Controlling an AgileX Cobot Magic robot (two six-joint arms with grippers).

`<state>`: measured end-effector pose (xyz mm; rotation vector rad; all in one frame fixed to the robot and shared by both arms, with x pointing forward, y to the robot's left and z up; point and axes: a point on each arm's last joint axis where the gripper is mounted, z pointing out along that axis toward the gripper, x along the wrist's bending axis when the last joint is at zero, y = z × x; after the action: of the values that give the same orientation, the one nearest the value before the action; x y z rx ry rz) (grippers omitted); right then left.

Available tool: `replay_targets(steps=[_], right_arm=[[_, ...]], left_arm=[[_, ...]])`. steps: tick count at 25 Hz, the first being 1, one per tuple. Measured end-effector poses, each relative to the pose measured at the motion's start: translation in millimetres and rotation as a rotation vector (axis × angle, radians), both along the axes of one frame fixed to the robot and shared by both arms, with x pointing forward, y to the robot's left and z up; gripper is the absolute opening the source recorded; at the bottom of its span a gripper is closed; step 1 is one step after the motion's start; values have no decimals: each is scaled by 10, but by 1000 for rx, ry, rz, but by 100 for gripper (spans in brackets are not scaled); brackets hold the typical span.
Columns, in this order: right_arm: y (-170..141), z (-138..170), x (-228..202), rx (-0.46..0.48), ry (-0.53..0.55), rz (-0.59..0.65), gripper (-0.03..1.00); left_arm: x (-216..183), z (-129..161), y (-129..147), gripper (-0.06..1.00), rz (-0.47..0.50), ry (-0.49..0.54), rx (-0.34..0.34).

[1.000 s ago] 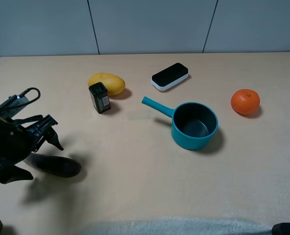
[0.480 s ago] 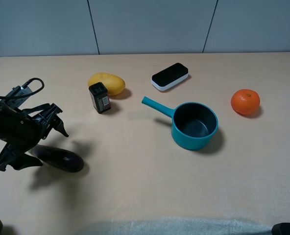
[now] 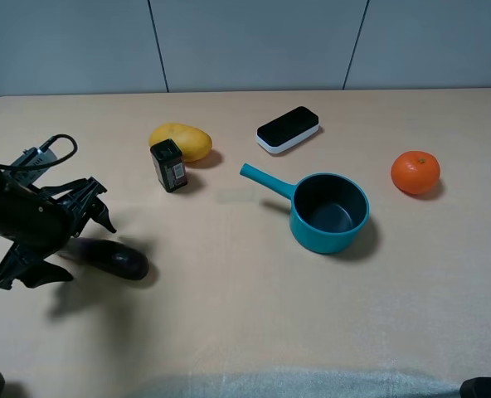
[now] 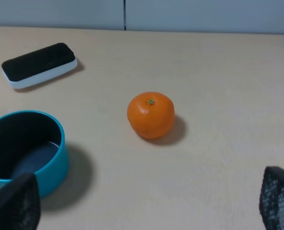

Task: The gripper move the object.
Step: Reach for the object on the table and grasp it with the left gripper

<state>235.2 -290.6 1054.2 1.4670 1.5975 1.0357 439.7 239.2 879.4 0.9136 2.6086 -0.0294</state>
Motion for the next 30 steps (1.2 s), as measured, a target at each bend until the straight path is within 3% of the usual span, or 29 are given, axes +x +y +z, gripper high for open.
replay_targets(steps=[8, 30], right_arm=[[0, 0, 0, 0, 0, 0, 69], [0, 0, 0, 0, 0, 0, 69]], left_arm=[[18, 6, 4, 65, 5, -20, 2], [2, -3, 9, 46, 8, -16, 3]])
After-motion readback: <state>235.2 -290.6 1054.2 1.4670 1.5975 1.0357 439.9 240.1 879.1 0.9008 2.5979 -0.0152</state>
